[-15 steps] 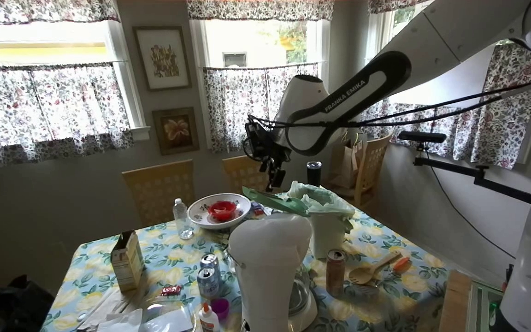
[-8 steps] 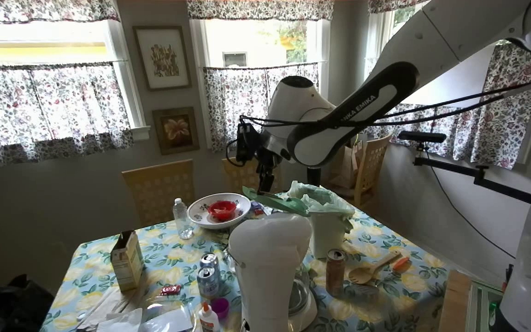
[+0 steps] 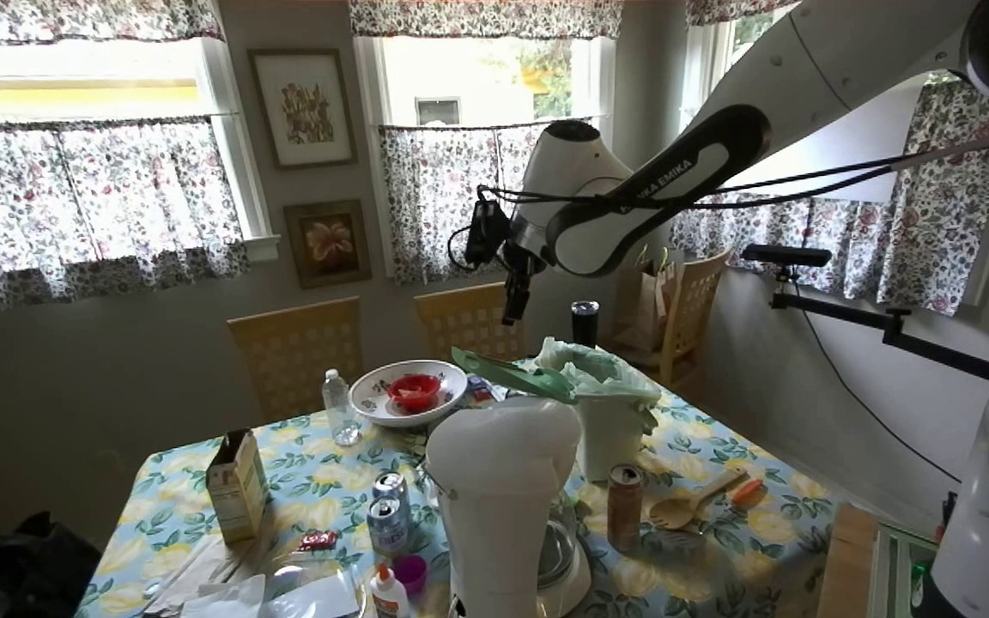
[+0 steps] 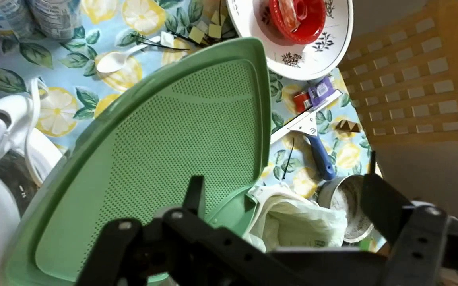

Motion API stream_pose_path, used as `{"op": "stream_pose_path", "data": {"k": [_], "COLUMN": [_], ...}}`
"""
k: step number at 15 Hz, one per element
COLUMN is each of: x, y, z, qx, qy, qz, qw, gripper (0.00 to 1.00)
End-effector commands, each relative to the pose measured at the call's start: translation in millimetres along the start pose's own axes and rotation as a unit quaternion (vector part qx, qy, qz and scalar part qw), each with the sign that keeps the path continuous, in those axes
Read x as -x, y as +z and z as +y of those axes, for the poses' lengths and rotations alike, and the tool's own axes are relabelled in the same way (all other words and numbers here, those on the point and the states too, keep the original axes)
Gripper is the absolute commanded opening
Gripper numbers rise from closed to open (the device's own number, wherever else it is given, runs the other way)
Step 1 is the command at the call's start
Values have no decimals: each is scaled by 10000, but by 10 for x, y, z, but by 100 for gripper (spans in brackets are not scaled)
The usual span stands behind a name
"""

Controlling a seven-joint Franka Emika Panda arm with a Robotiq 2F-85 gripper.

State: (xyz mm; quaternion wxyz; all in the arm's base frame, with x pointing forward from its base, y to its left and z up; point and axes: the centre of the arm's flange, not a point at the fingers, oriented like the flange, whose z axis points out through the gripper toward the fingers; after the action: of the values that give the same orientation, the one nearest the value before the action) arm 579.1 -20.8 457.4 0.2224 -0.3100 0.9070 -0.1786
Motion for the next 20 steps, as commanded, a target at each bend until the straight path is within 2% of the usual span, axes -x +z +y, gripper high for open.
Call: {"op": "stream_pose_path", "data": {"k": [1,4,8,20], "x": [356,520,697,831], "y": [219,305,355,743], "z": [474,688,950,1120], "qx": [-33,211,297,131], "qy": [65,-176,-339,-426], "qz": [109,7,-69,319], "qw": [9999,9996,9990,9985], "gripper": [100,100,100,100]}}
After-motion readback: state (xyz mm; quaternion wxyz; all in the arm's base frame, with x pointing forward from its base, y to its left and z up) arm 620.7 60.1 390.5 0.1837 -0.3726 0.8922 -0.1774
